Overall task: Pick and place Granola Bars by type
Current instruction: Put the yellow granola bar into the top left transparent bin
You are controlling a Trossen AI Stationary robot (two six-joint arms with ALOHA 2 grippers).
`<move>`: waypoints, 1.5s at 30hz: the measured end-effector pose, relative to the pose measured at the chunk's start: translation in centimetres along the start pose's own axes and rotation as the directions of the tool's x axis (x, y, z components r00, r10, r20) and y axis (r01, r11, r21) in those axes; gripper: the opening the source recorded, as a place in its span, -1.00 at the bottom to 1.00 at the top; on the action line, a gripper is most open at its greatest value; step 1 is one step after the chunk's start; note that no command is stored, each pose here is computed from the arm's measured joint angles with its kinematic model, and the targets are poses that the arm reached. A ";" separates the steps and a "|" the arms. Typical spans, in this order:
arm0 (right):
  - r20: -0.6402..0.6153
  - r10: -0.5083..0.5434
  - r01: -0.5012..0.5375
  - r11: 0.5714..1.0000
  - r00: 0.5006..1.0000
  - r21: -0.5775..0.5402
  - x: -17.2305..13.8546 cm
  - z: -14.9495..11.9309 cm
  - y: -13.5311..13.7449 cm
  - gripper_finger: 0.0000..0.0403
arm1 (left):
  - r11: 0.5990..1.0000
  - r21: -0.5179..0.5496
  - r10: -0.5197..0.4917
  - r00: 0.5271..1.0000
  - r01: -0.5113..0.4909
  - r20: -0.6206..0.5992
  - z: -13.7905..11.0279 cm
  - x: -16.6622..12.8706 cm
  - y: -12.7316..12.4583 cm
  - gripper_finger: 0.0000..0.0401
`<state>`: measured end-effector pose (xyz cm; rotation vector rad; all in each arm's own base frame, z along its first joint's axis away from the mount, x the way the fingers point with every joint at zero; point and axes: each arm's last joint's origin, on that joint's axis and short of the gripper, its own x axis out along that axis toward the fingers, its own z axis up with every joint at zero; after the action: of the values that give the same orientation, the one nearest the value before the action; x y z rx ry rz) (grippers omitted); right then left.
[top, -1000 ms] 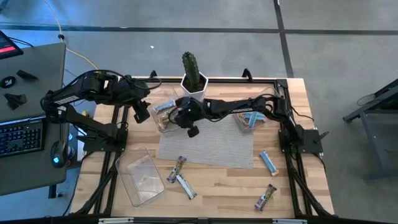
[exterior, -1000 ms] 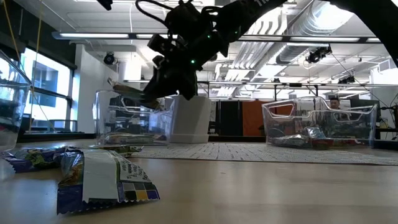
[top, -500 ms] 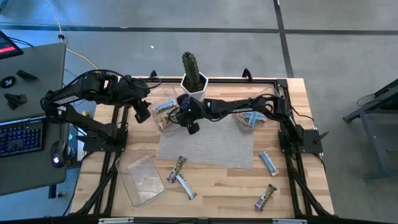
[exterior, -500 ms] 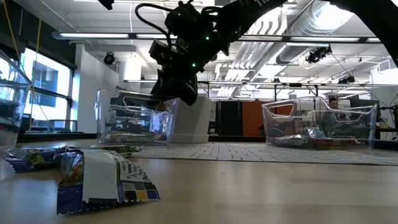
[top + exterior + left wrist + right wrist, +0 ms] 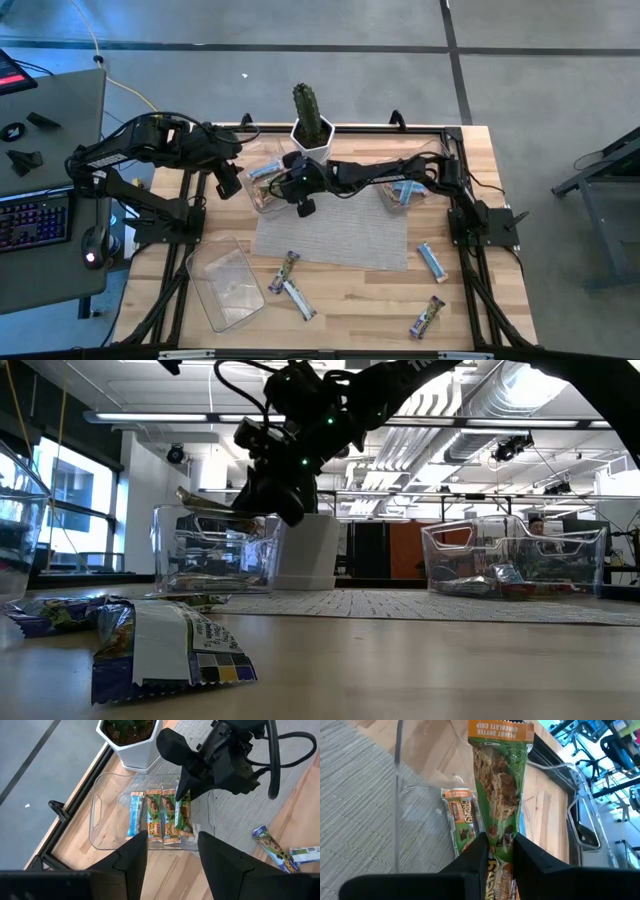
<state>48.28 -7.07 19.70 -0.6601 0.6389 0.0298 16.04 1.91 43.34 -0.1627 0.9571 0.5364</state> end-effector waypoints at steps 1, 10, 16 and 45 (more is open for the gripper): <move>-0.003 -0.002 0.002 1.000 1.000 0.013 0.0 0.0 0.0 -0.69 | 1.000 0.000 0.000 1.000 0.000 0.000 0.0 0.0 0.0 -0.16; -0.041 -0.017 0.019 0.999 0.999 0.047 -0.1 -0.2 0.0 -0.38 | 1.000 0.000 0.000 1.000 0.000 0.000 0.0 0.0 0.0 -0.16; -0.056 -0.038 0.043 0.995 0.998 0.093 -0.3 0.2 0.3 -0.28 | 1.000 0.000 -0.001 1.000 0.001 0.000 0.0 0.0 0.0 -0.16; -0.364 0.665 -0.538 0.745 0.652 0.395 -18.3 7.2 12.3 -0.31 | 1.000 -0.001 -0.017 1.000 0.017 0.005 0.1 0.0 -0.1 -0.16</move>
<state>34.63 10.00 27.49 -0.1602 1.3237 0.4214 16.13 1.88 43.38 -0.1707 0.9503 0.5215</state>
